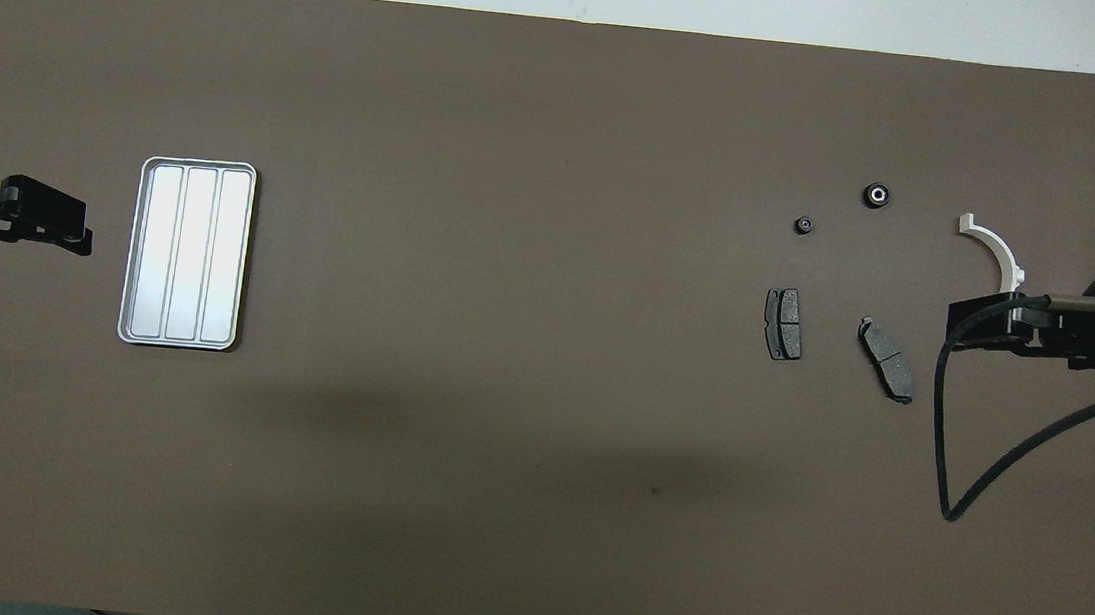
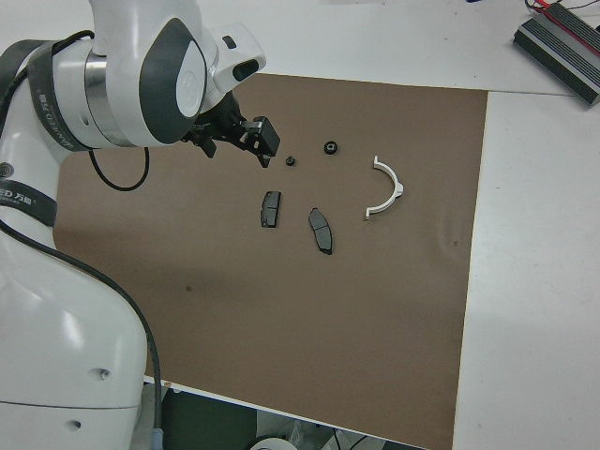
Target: Pick bearing gear from pile to tray
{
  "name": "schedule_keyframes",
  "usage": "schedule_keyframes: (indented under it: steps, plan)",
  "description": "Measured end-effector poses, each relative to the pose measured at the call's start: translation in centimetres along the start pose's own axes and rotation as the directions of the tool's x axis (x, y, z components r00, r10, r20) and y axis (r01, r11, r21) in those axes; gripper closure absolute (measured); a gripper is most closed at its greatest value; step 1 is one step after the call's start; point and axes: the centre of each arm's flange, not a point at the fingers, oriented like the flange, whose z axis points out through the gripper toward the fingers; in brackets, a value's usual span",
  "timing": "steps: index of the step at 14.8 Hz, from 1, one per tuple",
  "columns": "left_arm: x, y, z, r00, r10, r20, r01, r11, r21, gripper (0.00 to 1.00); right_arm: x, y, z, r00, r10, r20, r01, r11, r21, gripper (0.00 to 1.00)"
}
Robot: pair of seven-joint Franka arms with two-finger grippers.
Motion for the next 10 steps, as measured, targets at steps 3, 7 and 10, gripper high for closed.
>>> schedule_keyframes:
  steps: [3, 7, 10]
  plan:
    - [0.00, 0.00, 0.00, 1.000, 0.000, 0.000, 0.000, 1.000, 0.000, 0.00, 0.00, 0.00, 0.00, 1.000, 0.000, 0.000, 0.000, 1.000, 0.000, 0.00]
    - [0.00, 0.00, 0.00, 1.000, 0.000, 0.000, 0.000, 1.000, 0.000, 0.00, 0.00, 0.00, -0.01, 1.000, 0.000, 0.000, 0.000, 1.000, 0.000, 0.00]
    - [0.00, 0.00, 0.00, 1.000, 0.000, 0.000, 0.000, 1.000, 0.000, 0.00, -0.10, 0.01, -0.16, 1.000, 0.000, -0.003, 0.000, 1.000, 0.000, 0.00]
